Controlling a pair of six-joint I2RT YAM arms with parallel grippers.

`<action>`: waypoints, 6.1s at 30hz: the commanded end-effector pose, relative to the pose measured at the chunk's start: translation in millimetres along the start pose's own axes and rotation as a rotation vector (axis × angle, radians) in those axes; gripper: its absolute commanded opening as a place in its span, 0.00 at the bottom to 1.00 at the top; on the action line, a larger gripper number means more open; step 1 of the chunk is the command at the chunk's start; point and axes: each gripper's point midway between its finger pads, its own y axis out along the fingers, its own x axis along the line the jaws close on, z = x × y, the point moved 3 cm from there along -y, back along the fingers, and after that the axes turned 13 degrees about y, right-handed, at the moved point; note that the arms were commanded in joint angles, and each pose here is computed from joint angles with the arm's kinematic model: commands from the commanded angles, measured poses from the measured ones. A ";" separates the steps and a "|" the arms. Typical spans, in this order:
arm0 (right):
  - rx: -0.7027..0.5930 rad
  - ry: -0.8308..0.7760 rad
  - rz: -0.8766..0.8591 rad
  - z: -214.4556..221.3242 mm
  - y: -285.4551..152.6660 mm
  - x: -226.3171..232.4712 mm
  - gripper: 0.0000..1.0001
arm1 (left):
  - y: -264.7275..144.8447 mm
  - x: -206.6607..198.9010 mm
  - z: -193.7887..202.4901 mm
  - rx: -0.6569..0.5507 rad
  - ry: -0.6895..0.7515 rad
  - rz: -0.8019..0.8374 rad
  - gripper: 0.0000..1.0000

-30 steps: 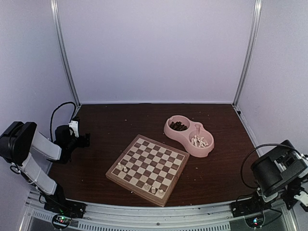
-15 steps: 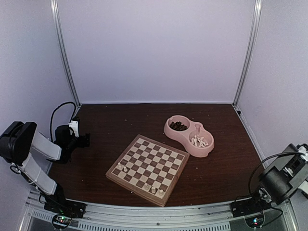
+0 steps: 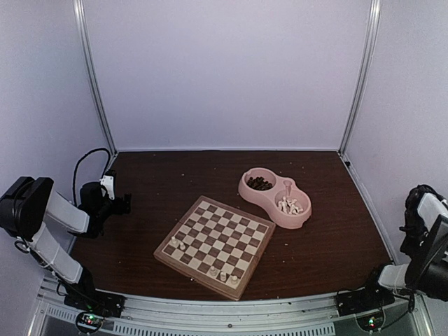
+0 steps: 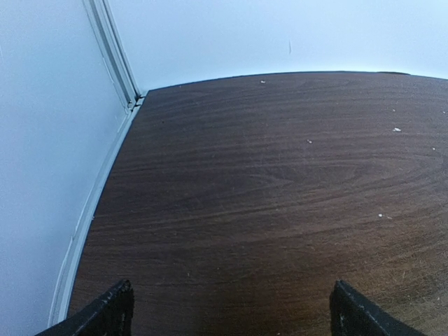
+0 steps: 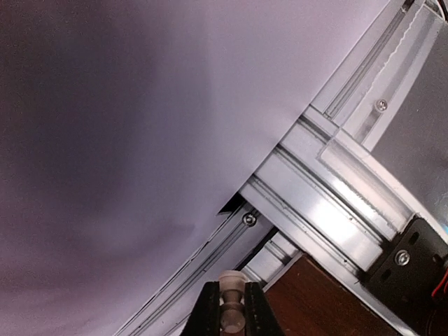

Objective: Set up the chess pieces on the board
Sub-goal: Pick up the pawn from the corner of the board, then place the pawn on the chessboard.

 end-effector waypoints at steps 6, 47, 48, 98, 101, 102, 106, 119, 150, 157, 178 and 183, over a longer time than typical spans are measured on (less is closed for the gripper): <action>-0.101 -0.010 -0.071 13.3 -31.4 4.7 0.00 | 1.6 6.0 -8.5 -0.034 0.002 -0.019 0.98; -0.083 -0.625 -0.592 153.8 -176.2 18.0 0.00 | 1.9 6.2 -8.8 -0.035 0.002 -0.020 0.98; -0.078 -0.629 -0.602 155.8 -178.5 17.8 0.00 | 1.7 6.2 -9.2 -0.036 0.001 -0.019 0.98; 0.034 -1.014 -0.956 163.4 -244.4 0.7 0.00 | 1.6 6.1 -8.9 -0.036 0.001 -0.019 0.98; 0.064 -1.009 -0.929 160.3 -239.9 -0.6 0.00 | 1.8 6.2 -8.9 -0.035 0.002 -0.020 0.98; 0.069 -1.025 -0.922 161.8 -239.1 -1.1 0.00 | 1.8 6.0 -8.7 -0.035 0.002 -0.019 0.98; 0.105 -1.098 -0.935 173.1 -241.2 -4.8 0.00 | 1.6 6.0 -8.8 -0.035 0.001 -0.019 0.98; 0.362 -1.250 -1.236 196.4 -257.7 -16.5 0.00 | 1.8 6.1 -8.9 -0.035 0.001 -0.019 0.98; 0.791 -1.815 -1.484 244.7 -308.0 -86.2 0.00 | 1.7 6.1 -8.5 -0.034 0.001 -0.018 0.98; 0.893 -2.011 -1.458 249.1 -323.5 -136.4 0.00 | 1.8 6.4 -8.6 -0.034 0.001 -0.019 0.98; 0.851 -2.491 -1.579 271.1 -352.3 -261.6 0.00 | -110.7 -5.1 -121.0 -0.151 -0.229 0.145 0.98; 0.768 -2.621 -1.626 261.6 -352.4 -287.1 0.00 | -123.4 -26.1 -118.5 -0.070 -0.316 0.315 0.98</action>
